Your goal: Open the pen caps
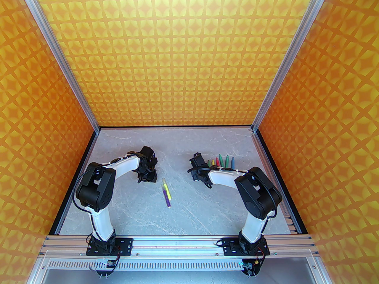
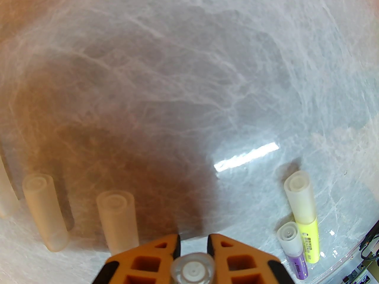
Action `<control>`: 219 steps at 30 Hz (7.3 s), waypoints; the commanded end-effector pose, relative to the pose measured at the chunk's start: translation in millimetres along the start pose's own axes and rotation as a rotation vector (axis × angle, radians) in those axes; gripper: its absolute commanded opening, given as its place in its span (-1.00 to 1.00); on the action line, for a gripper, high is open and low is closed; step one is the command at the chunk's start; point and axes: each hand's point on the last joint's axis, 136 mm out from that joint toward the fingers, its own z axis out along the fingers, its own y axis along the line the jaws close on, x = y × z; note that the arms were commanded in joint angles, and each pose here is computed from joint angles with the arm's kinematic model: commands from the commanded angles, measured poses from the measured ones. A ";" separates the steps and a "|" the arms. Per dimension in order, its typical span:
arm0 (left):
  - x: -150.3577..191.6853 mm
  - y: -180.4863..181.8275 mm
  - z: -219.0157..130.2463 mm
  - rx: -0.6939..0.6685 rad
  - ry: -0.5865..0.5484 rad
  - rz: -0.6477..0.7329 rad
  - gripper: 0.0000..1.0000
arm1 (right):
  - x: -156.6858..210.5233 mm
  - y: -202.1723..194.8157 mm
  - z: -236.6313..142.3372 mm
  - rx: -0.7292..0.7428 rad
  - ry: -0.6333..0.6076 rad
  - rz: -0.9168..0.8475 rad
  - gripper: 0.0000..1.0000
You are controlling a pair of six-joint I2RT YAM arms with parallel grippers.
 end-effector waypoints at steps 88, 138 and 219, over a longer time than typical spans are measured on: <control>10.7 70.3 -142.4 -0.064 -0.854 -0.093 0.95 | 54.5 189.9 -78.9 -0.386 0.376 -0.335 -0.15; 15.5 68.1 -147.5 -0.059 -0.864 -0.094 0.96 | 82.5 180.8 -32.3 -0.191 0.565 -0.417 -0.42; -21.1 -123.4 -178.9 0.745 -0.735 0.249 0.16 | -21.9 188.8 -192.2 -1.090 -0.261 -0.252 -1.00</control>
